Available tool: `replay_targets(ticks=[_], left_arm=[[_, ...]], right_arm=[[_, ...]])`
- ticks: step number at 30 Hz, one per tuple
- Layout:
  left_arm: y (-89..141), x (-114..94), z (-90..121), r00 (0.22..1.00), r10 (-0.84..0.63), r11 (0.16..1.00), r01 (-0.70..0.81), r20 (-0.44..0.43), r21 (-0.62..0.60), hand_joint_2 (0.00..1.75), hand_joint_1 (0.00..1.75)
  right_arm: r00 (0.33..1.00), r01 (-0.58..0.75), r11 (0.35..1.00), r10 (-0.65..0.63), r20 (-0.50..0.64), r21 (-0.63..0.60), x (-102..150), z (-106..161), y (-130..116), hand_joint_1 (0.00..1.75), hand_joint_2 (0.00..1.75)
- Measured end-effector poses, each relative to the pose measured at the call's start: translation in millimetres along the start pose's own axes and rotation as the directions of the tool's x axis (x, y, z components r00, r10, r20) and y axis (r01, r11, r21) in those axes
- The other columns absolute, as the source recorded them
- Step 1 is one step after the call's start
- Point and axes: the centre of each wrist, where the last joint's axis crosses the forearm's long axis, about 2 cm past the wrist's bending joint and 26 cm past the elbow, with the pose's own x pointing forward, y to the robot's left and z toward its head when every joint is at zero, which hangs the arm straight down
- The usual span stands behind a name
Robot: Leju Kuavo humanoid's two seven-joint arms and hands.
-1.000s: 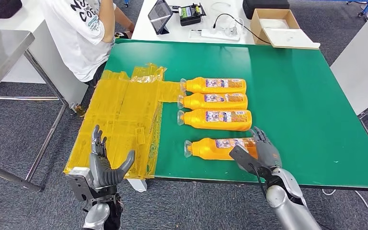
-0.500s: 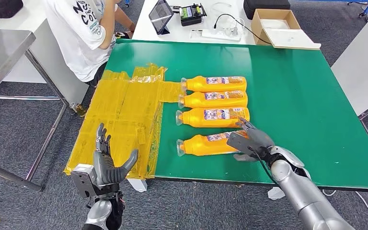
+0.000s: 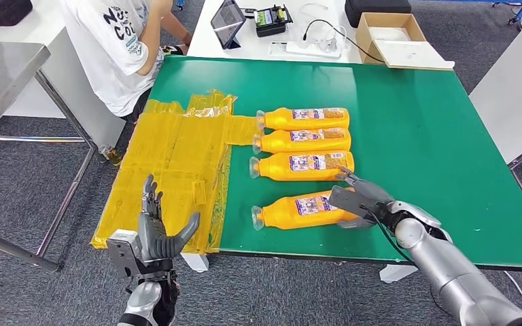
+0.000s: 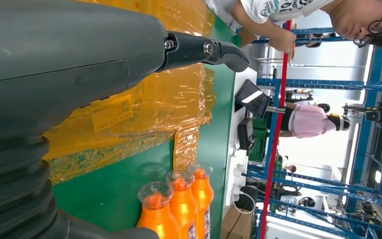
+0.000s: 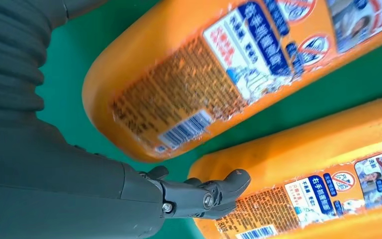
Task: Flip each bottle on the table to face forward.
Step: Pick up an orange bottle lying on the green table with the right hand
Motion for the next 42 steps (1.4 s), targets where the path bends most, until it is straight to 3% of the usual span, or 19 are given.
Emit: replay_targets(ticks=[10,19,30,34,38,39,42], left_arm=[[-0.9,-2.8,-0.8,1.0,0.002,1.0,-0.003,-0.012,-0.005,1.75,0.0],[-3.3,-3.4,-2.3,1.0,0.008,1.0,-0.008,-0.015,-0.011,1.75,0.0],[-3.8,-3.6,-4.9,1.0,0.008,1.0,-0.008,-0.015,-0.005,1.75,0.0],[-3.8,-3.6,-4.7,1.0,0.01,1.0,-0.01,-0.018,-0.004,1.75,0.0],[-3.8,-3.8,-4.0,1.0,0.012,1.0,-0.012,-0.021,-0.005,1.75,0.0],[-3.8,-3.8,-3.9,1.0,0.013,1.0,-0.013,-0.022,-0.006,1.75,0.0],[-3.9,-3.9,-3.7,1.0,0.014,1.0,-0.014,-0.023,-0.008,1.75,0.0]], right_arm=[[0.998,-0.044,0.997,0.047,-0.038,0.068,-12.0,4.2,-0.8,0.0,1.75],[0.995,-0.081,0.992,0.086,-0.048,0.092,-10.8,-1.0,14.1,0.0,1.75],[0.994,-0.105,0.994,0.105,-0.042,0.018,-0.8,-12.1,27.8,0.02,1.75],[0.993,-0.118,0.993,0.118,-0.028,-0.015,2.8,-14.3,34.0,0.25,1.75],[0.993,-0.117,0.992,0.117,-0.013,-0.047,6.4,-15.5,41.8,0.28,1.75],[0.993,-0.115,0.992,0.114,-0.01,-0.051,7.3,-15.8,43.0,0.38,1.75],[0.994,-0.108,0.992,0.108,-0.006,-0.058,9.1,-16.3,45.0,1.19,1.75]])
